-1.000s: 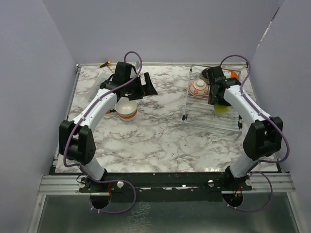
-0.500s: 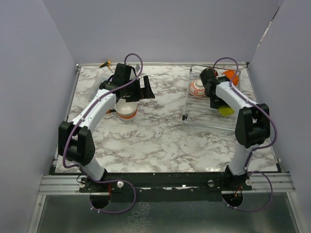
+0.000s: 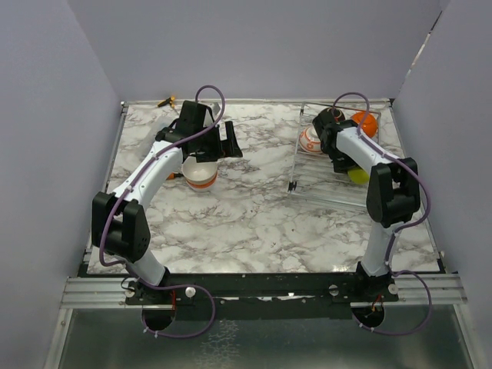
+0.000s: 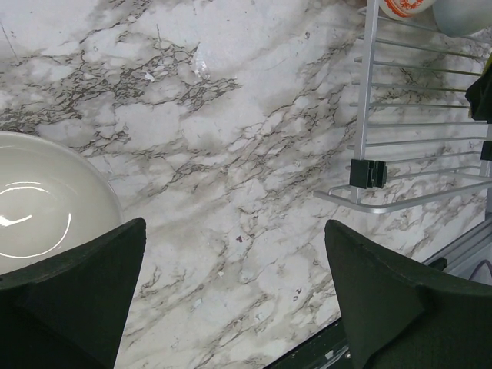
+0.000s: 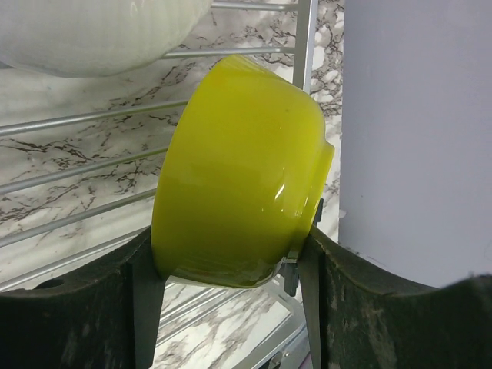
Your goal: Load the bowls into the dish rack
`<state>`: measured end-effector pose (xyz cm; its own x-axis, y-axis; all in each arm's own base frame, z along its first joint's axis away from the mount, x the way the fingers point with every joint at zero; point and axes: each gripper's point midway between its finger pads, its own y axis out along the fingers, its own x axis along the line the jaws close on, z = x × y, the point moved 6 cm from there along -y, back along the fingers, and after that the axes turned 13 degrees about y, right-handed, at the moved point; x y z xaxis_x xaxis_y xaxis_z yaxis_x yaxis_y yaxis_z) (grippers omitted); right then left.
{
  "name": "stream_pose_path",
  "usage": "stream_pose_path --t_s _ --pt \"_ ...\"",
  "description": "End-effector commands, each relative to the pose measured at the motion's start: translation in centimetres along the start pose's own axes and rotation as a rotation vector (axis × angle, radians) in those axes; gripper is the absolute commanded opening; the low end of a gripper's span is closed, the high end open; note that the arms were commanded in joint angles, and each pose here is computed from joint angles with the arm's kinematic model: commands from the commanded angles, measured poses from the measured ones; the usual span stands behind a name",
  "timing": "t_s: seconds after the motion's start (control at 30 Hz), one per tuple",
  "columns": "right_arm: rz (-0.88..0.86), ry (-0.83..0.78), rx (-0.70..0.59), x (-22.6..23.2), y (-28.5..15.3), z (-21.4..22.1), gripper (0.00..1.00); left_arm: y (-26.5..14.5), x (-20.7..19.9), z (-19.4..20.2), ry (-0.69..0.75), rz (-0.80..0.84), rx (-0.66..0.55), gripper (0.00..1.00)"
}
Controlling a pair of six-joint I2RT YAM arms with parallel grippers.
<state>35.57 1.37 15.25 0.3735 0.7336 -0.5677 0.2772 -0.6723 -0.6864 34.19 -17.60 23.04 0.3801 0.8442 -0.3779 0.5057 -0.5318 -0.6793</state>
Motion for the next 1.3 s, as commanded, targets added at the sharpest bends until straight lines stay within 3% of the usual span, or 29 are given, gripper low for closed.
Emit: stream_pose_path --t_s 0.0,0.13,0.4,0.67,0.83,1.03,1.27 --pt "0.033 -0.056 0.07 0.1 1.0 1.7 0.52 -0.9 0.1 -0.1 0.013 -0.015 -0.007 0.98" --pt "-0.007 -0.061 0.092 0.5 0.9 2.0 0.59 -0.8 0.2 0.0 0.009 -0.014 0.001 0.98" --pt "-0.121 -0.037 0.105 0.7 -0.3 1.9 0.83 -0.6 0.1 0.0 -0.004 -0.008 0.006 0.96" --pt "-0.313 0.001 0.09 0.6 -2.8 1.4 0.92 -0.7 0.1 -0.2 -0.002 -0.014 0.002 0.96" --pt "-0.369 0.109 0.028 -0.3 -4.5 0.4 0.9 -0.7 0.2 -0.4 -0.001 -0.019 0.003 0.96" --pt "-0.337 0.239 0.019 -1.4 -4.9 1.4 0.76 -0.8 0.2 -0.5 0.0 -0.029 0.001 0.96" --pt "-0.428 0.336 0.065 -1.0 -4.1 4.1 0.62 -0.8 0.7 -0.5 -0.041 -0.078 -0.01 0.96"
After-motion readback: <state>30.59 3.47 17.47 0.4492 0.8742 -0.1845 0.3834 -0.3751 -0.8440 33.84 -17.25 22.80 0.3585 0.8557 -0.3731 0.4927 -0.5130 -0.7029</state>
